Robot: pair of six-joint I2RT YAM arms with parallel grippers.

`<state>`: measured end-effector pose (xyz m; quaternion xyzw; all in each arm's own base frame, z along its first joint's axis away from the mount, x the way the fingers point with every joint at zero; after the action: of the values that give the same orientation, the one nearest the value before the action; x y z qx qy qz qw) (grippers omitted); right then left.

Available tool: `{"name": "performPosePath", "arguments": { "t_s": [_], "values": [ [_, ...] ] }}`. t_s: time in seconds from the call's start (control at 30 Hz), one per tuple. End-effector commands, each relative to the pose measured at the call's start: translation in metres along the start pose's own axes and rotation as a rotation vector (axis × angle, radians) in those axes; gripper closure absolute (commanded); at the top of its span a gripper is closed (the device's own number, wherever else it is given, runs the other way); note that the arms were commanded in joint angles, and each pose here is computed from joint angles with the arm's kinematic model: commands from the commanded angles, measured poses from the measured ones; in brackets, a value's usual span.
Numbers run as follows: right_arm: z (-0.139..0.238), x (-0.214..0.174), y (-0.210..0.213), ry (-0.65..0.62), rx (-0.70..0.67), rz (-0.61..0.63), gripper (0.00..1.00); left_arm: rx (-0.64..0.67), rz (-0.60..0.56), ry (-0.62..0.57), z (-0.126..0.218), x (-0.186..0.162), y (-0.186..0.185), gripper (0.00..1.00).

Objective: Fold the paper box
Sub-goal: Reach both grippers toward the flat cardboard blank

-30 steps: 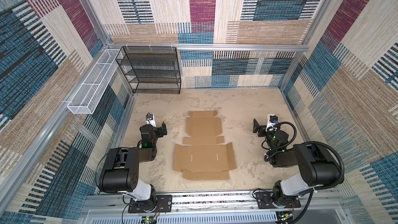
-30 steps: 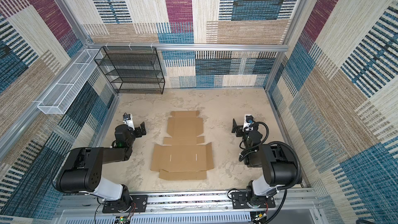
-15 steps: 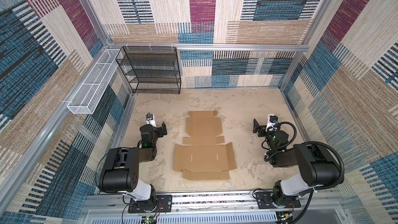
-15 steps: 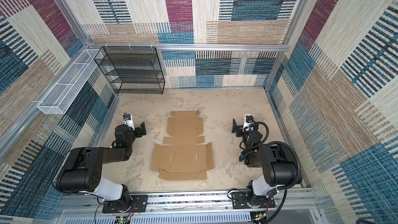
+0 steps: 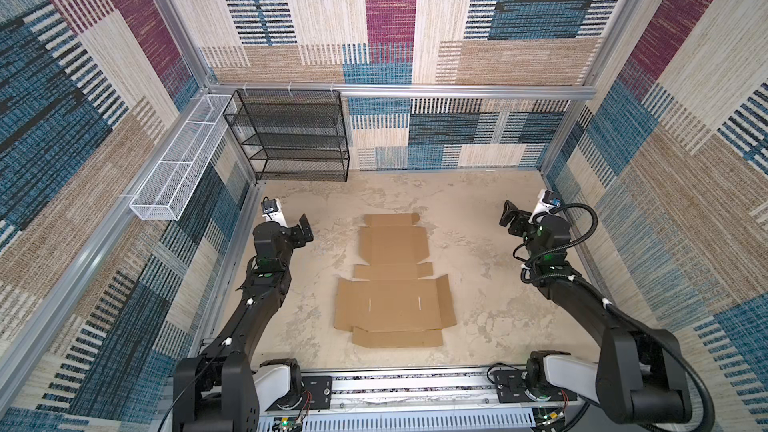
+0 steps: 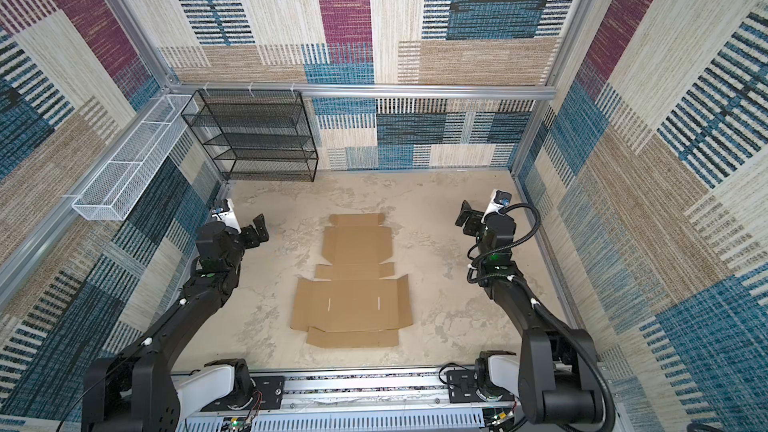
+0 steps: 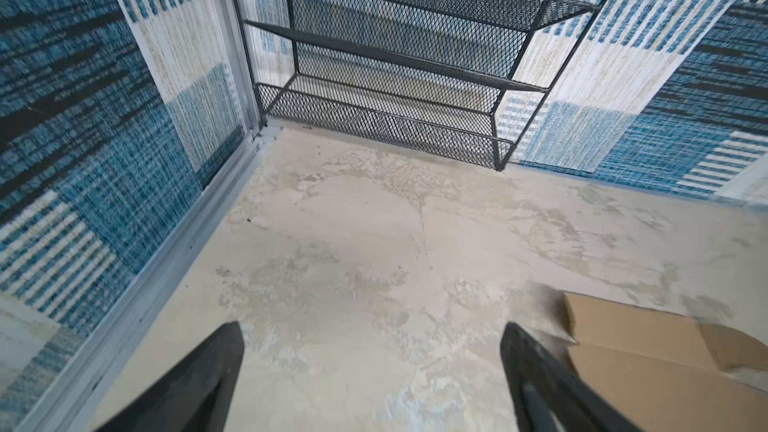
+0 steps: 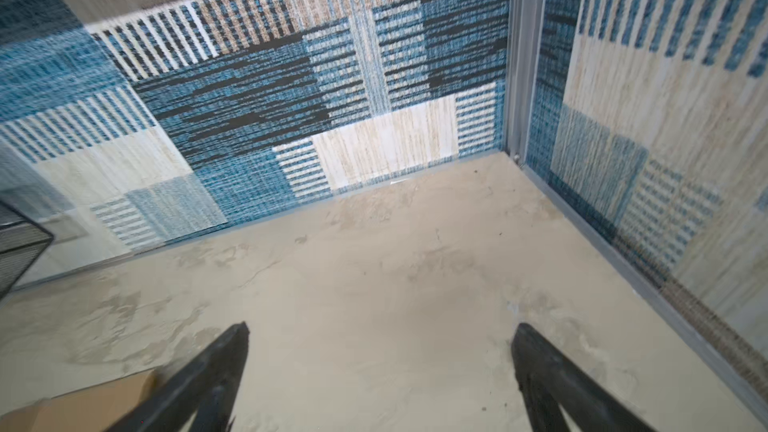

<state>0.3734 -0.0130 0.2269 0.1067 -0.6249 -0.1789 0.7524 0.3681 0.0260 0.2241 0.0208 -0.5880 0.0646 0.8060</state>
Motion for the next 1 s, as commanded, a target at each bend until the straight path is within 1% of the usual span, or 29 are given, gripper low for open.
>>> {"name": "performPosePath", "arguments": {
  "t_s": [0.0,0.07,0.1,0.17,0.2,0.3,0.37,0.4,0.43,0.47,0.5,0.53,0.57,0.6,0.63,0.67,0.7,0.73,0.9,0.97],
  "values": [
    [0.014,-0.032,0.002,0.190,0.009,-0.164,0.00,-0.003,0.125,0.169,0.010,-0.011,-0.003,0.01],
    [0.018,-0.044,0.003,0.268,-0.002,-0.179,0.00,-0.033,0.148,0.202,0.012,-0.008,-0.009,0.01],
    [0.020,-0.052,0.008,0.307,0.019,-0.173,0.00,-0.078,0.149,0.209,0.013,-0.007,-0.017,0.01],
    [0.028,-0.069,0.028,0.371,0.087,-0.139,0.00,-0.130,0.155,0.239,0.015,-0.006,-0.030,0.01],
    [0.034,-0.078,0.040,0.392,0.104,-0.115,0.00,-0.158,0.146,0.259,0.016,-0.008,-0.038,0.01],
    [0.047,-0.098,0.073,0.449,0.152,-0.033,0.00,-0.189,0.106,0.297,0.021,-0.011,-0.055,0.01],
    [0.055,-0.110,0.090,0.490,0.186,-0.001,0.00,-0.247,0.096,0.319,0.023,-0.010,-0.071,0.01],
    [0.059,-0.116,0.099,0.516,0.211,0.006,0.03,-0.277,0.094,0.332,0.024,-0.009,-0.078,0.00],
    [0.062,-0.122,0.105,0.538,0.224,0.010,0.08,-0.307,0.091,0.340,0.023,-0.009,-0.087,0.03],
    [0.067,-0.129,0.113,0.561,0.238,0.015,0.16,-0.346,0.084,0.350,0.024,-0.008,-0.097,0.08],
    [0.071,-0.136,0.120,0.583,0.250,0.021,0.26,-0.378,0.073,0.359,0.024,-0.007,-0.107,0.21],
    [0.075,-0.141,0.124,0.599,0.255,0.025,0.35,-0.392,0.062,0.376,0.023,-0.009,-0.115,0.38],
    [0.079,-0.147,0.129,0.620,0.260,0.027,0.47,-0.401,0.051,0.391,0.022,-0.010,-0.122,0.62],
    [0.083,-0.152,0.131,0.633,0.259,0.020,0.54,-0.409,0.042,0.403,0.021,-0.011,-0.128,0.74],
    [0.088,-0.157,0.136,0.649,0.269,0.011,0.61,-0.420,0.035,0.420,0.018,-0.014,-0.134,0.83],
    [0.094,-0.161,0.141,0.664,0.282,-0.001,0.68,-0.433,0.031,0.441,0.016,-0.017,-0.140,0.95],
    [0.098,-0.164,0.146,0.674,0.294,-0.013,0.72,-0.450,0.030,0.464,0.012,-0.022,-0.146,1.00],
    [0.104,-0.168,0.151,0.690,0.307,-0.028,0.76,-0.469,0.027,0.484,0.010,-0.026,-0.153,1.00],
    [0.128,-0.194,0.176,0.774,0.359,-0.051,0.89,-0.543,-0.028,0.592,-0.009,-0.056,-0.191,1.00],
    [0.135,-0.208,0.187,0.817,0.377,-0.046,0.92,-0.572,-0.045,0.650,-0.019,-0.068,-0.207,1.00]
  ]
}}
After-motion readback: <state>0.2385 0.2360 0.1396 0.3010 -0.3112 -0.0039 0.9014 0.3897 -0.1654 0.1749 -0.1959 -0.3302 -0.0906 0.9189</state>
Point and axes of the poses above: each gripper's point midway between its finger pads, its own z axis back along the fingers, its own y axis along the line the jaws close on, x = y × z, the point moved 2 cm from there along z, back along the fingers, and after that the axes turned 7 degrees about -z, right-handed, at the moved point
